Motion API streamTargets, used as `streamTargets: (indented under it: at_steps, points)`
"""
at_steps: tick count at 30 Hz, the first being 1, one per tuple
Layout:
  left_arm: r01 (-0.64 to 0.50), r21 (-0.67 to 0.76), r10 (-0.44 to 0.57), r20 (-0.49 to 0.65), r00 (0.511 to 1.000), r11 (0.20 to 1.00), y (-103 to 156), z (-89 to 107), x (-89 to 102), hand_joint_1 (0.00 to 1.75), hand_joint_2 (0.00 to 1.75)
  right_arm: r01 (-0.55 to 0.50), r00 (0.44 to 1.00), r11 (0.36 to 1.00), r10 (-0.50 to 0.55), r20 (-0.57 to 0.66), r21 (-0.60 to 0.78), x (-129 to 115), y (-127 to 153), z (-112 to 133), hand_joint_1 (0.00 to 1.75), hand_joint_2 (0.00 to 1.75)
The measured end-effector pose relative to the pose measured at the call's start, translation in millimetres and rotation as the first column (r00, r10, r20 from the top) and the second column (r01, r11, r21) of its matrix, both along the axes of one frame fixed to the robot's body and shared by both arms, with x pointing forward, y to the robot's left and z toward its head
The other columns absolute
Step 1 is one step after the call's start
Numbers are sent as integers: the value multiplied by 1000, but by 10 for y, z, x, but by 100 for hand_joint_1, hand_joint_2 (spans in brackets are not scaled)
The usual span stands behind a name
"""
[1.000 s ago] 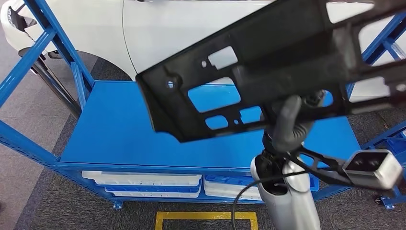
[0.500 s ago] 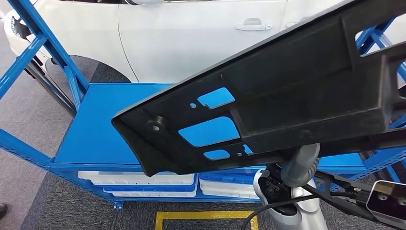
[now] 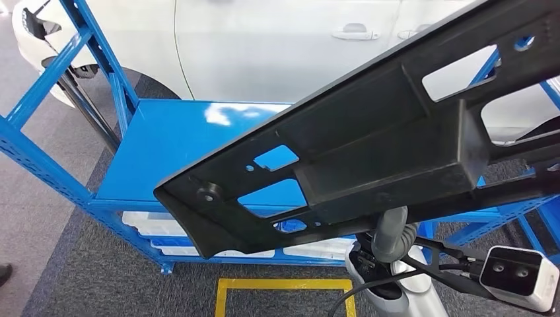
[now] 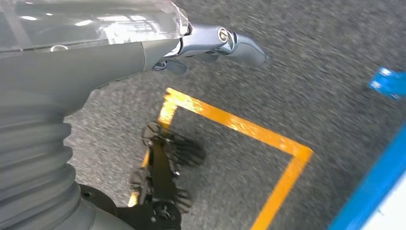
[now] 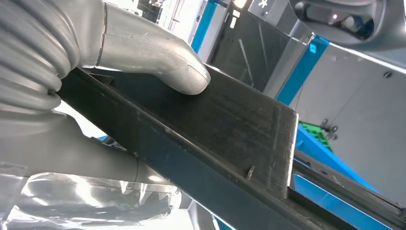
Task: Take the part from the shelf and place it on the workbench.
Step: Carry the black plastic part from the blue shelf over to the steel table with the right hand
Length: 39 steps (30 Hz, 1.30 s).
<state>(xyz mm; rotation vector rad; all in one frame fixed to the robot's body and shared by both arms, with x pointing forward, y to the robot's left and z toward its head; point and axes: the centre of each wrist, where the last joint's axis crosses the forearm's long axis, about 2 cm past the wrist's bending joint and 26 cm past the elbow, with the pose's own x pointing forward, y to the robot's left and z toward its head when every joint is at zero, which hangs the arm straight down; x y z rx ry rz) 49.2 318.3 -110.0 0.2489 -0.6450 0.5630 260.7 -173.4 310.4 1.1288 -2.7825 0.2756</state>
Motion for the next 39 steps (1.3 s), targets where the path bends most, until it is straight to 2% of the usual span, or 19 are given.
streamTargets:
  at_steps: [9,23,39]
  points:
    - [7,7,-7,-6,1000,1000,40,0,-14,0,175,-8,1000,999,9,17,-34,92,-108,29,175,175]
    - [36,-2,-36,6,999,999,75,5,8,0,175,-1,999,998,4,42,-63,22,-156,27,175,175]
    - [62,2,-62,-4,998,998,80,4,-5,0,175,-3,1000,997,5,26,-79,-12,-218,-90,175,175]
